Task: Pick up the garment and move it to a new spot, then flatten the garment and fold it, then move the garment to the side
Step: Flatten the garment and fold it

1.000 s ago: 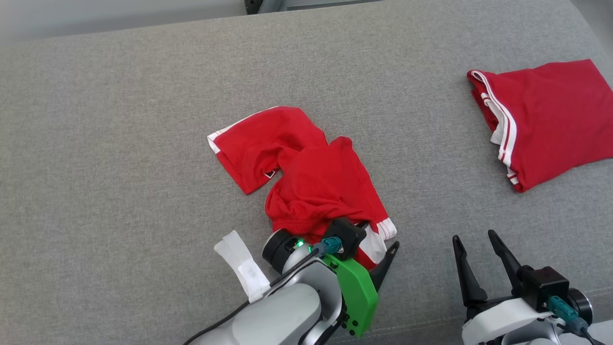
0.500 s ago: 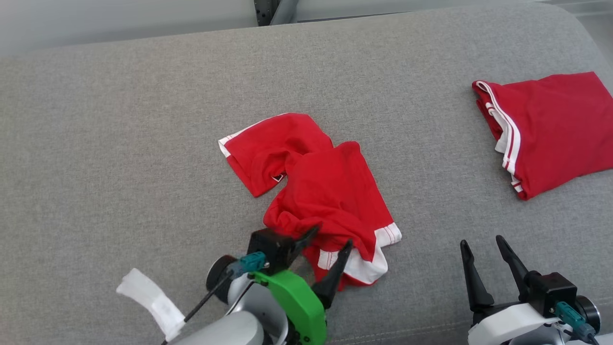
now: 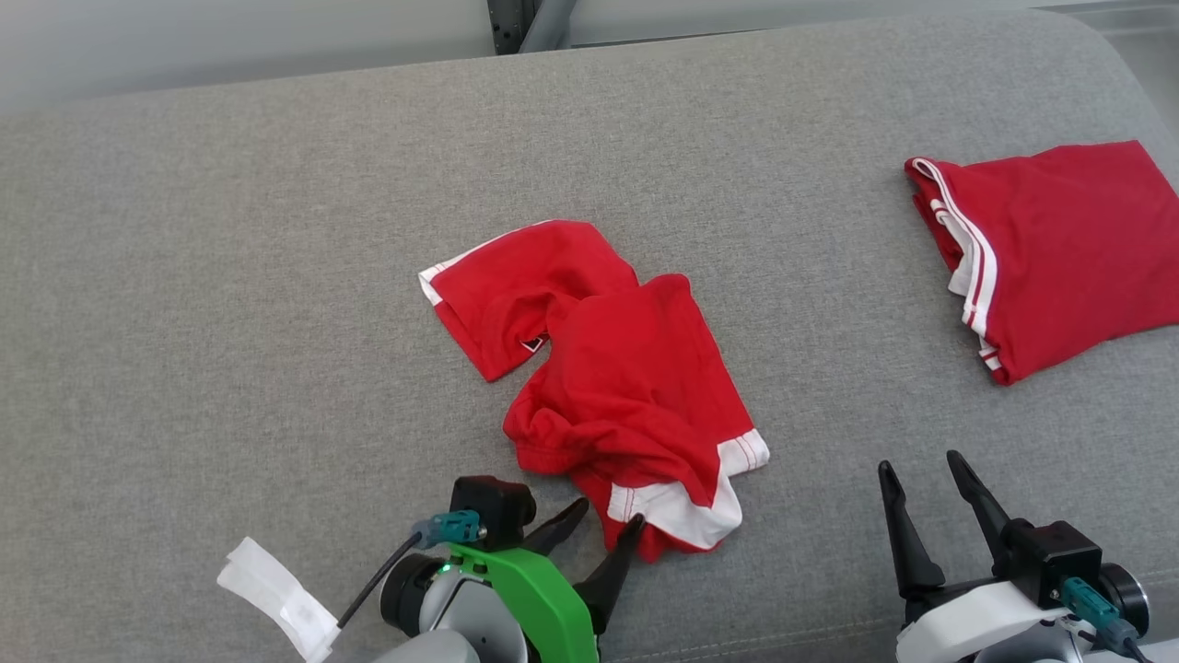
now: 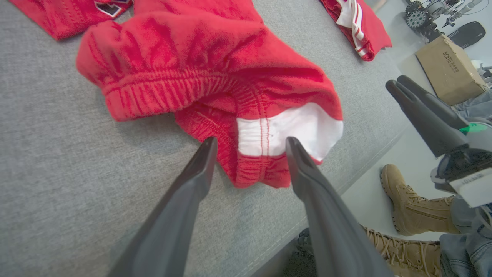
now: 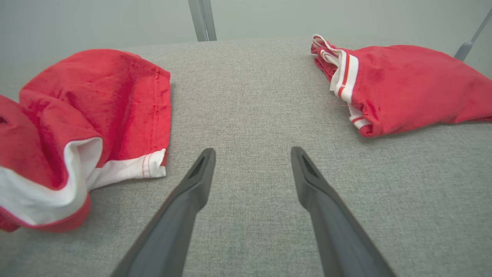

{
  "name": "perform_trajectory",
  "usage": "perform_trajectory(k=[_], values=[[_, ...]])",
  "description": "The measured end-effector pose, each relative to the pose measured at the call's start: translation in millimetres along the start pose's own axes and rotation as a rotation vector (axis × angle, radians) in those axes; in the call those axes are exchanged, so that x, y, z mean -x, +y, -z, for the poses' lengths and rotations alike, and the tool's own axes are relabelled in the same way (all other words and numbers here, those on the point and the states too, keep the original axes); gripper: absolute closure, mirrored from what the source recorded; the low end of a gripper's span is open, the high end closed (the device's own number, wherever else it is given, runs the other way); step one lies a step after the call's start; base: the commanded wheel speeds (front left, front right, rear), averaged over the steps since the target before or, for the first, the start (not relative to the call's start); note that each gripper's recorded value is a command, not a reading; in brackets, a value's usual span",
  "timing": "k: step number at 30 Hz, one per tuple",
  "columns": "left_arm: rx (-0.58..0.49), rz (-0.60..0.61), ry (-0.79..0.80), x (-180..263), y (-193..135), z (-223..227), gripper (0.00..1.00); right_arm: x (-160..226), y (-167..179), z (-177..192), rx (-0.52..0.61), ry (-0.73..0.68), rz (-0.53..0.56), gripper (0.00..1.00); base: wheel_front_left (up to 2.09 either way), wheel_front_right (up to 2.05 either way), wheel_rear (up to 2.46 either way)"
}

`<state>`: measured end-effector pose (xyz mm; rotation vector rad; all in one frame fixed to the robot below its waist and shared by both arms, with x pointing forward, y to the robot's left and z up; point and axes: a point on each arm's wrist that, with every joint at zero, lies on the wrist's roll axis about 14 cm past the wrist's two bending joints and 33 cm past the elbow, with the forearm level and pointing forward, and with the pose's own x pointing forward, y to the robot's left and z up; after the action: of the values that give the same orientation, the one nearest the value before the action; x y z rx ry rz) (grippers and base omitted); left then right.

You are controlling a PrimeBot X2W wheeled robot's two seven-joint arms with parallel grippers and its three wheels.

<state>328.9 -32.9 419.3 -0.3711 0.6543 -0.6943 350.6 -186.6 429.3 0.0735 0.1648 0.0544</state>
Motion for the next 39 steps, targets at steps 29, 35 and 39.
perform_trajectory(k=[29, 35, 39], values=[[0.081, -0.207, -0.226, 26.7, 78.5, -43.9, 1.00, -6.5, 2.7, 2.8, -0.001, 0.008, -0.009, 0.00, 0.00, 0.00, 0.00], [0.137, -0.391, -0.169, 66.2, 124.1, -10.8, 1.00, -14.3, 19.5, 5.8, -0.008, 0.016, -0.061, 0.00, 0.00, 0.00, 0.00], [0.153, -0.420, -0.145, 71.4, 129.0, 4.6, 0.89, -16.9, 23.7, 3.5, -0.003, 0.009, -0.078, 0.00, 0.00, 0.00, 0.00]])
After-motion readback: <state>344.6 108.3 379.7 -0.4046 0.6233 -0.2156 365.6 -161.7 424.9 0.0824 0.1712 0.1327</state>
